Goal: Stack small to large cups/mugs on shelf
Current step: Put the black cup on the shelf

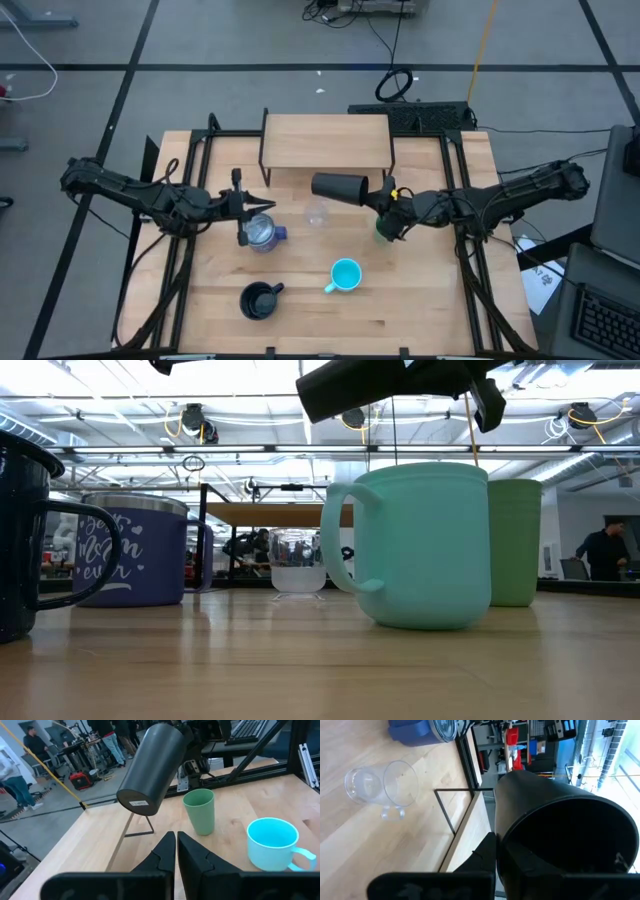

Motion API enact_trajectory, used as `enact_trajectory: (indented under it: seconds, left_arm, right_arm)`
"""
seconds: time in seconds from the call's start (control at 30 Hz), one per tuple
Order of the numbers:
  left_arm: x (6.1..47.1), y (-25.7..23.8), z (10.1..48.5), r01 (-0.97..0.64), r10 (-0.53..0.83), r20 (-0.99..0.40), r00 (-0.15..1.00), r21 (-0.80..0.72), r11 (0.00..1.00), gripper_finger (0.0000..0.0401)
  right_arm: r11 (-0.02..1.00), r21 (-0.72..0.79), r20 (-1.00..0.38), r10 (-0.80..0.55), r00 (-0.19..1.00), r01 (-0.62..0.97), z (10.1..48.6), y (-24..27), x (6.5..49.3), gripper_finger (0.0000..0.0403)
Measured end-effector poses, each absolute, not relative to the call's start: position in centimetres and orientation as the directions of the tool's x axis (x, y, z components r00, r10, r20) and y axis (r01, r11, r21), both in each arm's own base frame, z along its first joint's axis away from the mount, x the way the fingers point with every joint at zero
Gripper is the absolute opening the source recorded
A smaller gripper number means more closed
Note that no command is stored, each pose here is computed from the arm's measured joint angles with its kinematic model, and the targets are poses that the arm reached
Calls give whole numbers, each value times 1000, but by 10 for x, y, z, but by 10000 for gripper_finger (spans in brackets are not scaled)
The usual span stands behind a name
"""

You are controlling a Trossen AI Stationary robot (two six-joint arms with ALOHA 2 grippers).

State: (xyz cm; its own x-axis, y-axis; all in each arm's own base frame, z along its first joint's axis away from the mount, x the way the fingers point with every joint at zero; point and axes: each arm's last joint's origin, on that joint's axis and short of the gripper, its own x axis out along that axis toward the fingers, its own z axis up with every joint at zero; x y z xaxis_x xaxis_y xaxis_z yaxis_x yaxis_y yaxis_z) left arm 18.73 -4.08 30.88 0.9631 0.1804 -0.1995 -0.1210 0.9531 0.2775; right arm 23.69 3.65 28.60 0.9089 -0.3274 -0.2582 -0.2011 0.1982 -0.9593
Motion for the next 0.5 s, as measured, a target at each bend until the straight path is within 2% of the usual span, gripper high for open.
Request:
enact_trajectory:
  seconds: [0.5]
  left_arm:
    - [187,-41,309,-117,180,-200,963,295,948,21]
  right_arm:
    - [276,-947,-253,-325,911,-165,287,37,237,0]
